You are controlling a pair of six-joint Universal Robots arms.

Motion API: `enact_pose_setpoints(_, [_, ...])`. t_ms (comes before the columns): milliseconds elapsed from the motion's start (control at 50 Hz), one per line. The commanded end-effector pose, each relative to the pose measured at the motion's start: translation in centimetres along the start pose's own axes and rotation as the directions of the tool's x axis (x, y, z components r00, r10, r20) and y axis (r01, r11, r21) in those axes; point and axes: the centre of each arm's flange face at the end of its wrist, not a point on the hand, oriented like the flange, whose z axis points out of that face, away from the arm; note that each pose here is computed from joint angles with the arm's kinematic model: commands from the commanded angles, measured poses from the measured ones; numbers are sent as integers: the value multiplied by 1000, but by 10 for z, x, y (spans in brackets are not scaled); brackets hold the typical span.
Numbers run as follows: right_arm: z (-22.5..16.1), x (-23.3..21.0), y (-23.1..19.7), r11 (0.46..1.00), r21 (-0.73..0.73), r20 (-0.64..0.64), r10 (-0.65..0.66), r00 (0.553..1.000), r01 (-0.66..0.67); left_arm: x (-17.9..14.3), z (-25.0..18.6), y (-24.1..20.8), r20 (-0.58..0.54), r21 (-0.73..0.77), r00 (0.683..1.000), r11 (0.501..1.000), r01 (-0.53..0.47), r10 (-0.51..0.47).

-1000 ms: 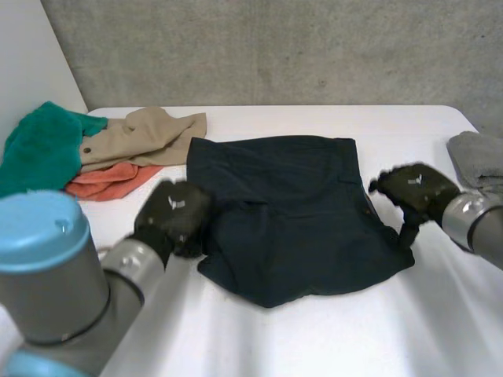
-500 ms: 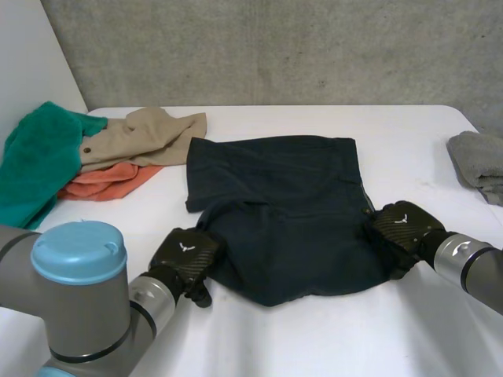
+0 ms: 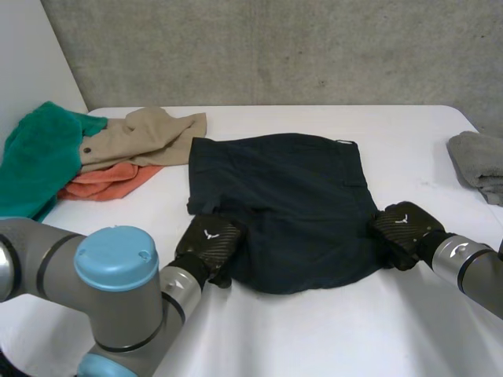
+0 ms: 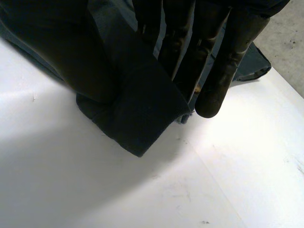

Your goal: Fold the laundry.

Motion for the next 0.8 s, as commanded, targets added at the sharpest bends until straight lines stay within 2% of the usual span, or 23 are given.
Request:
enact_pose_setpoints(20, [0, 0, 1, 1000, -6, -6, 7, 1000, -7, 5, 10, 6, -10, 7, 997, 997, -75, 75])
enact_pose_setpoints(180, [-5, 4, -3, 1000, -22, -38, -1, 999, 1, 2, 9, -9, 13, 44, 996, 995, -85, 85])
enact_pose_setpoints(260, [-21, 17, -26, 999, -1, -110, -48, 993, 49, -13, -16, -50, 86, 114, 992, 988, -102, 92])
enact_pose_setpoints(360, [-59, 19, -55, 997, -45, -113, -72, 991, 67, -22, -69, -72, 102, 36, 974, 978, -205, 200])
enact_pose_setpoints(440, [-90, 10, -71, 989, -84, -65, -124, 990, 119, -21, -103, -64, 29, -106, 961, 957, -269, 273])
enact_pose_setpoints(500, [-102, -1, -70, 978, -129, -3, -164, 986, 162, -17, -124, -51, -49, -227, 958, 931, -286, 282])
enact_pose_setpoints(600, [-118, -17, -69, 953, -191, 105, -219, 970, 236, -3, -149, -39, -164, -322, 944, 889, -326, 287])
enact_pose_setpoints(680, [-117, -17, -67, 937, -216, 132, -251, 959, 275, -1, -142, -44, -154, -286, 944, 902, -324, 291])
enact_pose_setpoints(800, [-72, -22, -64, 943, -188, 135, -251, 959, 273, -11, -80, -58, -22, -135, 952, 943, -304, 304])
